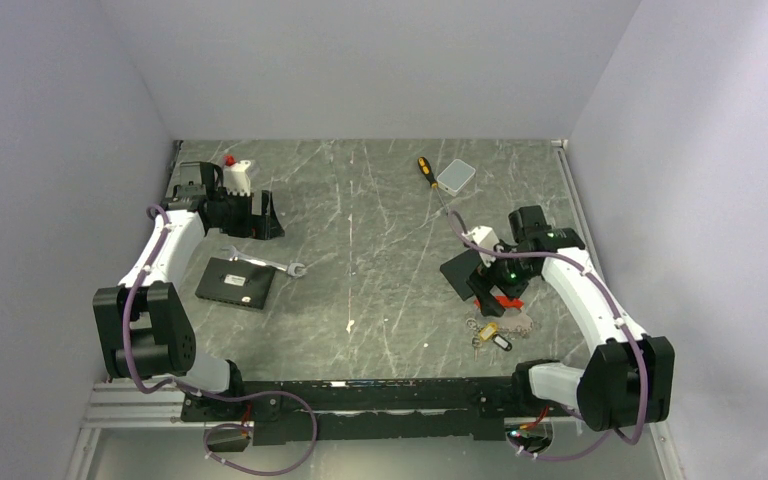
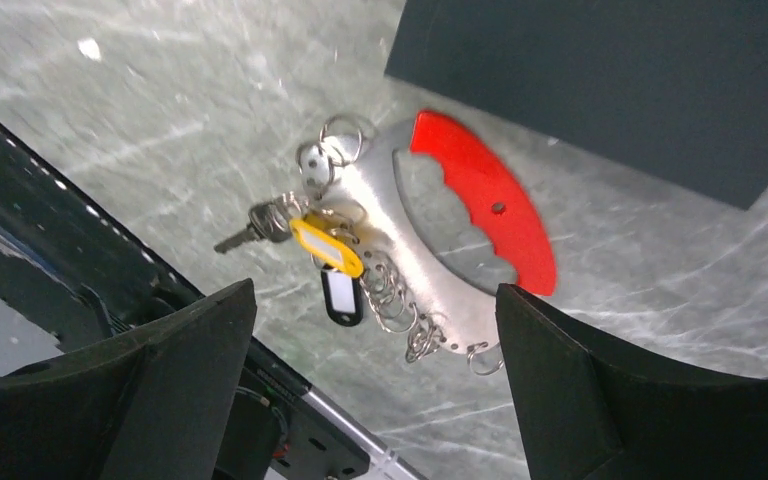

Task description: Remove the keys from the keyring

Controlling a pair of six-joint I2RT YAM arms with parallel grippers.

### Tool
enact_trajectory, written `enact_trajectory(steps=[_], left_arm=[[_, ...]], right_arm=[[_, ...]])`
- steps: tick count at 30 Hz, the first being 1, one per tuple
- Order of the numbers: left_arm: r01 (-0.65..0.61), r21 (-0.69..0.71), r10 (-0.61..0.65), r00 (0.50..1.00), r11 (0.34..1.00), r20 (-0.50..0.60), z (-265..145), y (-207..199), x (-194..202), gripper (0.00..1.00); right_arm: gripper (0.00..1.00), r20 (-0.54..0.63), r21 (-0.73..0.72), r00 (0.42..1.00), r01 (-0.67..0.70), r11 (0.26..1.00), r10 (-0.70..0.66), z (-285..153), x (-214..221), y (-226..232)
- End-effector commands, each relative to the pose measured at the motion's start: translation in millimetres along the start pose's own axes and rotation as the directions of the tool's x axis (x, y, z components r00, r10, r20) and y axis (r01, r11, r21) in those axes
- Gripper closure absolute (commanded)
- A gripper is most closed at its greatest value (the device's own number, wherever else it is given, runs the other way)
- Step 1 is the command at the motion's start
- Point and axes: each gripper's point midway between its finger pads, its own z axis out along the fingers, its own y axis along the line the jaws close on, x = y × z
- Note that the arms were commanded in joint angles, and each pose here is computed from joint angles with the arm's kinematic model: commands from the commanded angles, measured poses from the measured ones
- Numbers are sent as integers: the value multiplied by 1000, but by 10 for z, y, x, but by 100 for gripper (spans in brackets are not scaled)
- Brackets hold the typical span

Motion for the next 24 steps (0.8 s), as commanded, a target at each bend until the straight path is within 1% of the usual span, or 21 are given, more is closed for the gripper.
enact_trajectory(steps=[1,6,9,12,20,24], left_arm=[[-7,30,6,1000,1000,26,-20,-69,-47,1],[-3,35,2,1000,999,22,-15,-73,-40,0],[-3,34,2,1000,999,22,-10,-67,-37,1],[-1,32,0,1000,999,18,-1,-59,-29,1],[0,31,0,1000,1000,15,2,-55,-18,1],[1,28,-1,1000,1000,13,5,-48,-15,1]], right_arm=[[8,-137,2,989,53,999,-52,92,376,10],[13,-174,-19,982,74,997,-76,322,444,65],[17,-184,-44,976,107,993,-114,424,442,149],[18,-197,-45,970,133,990,-139,526,428,182],[24,-224,-48,963,140,989,-147,743,388,148],[35,-225,-40,963,146,989,-151,791,387,160]])
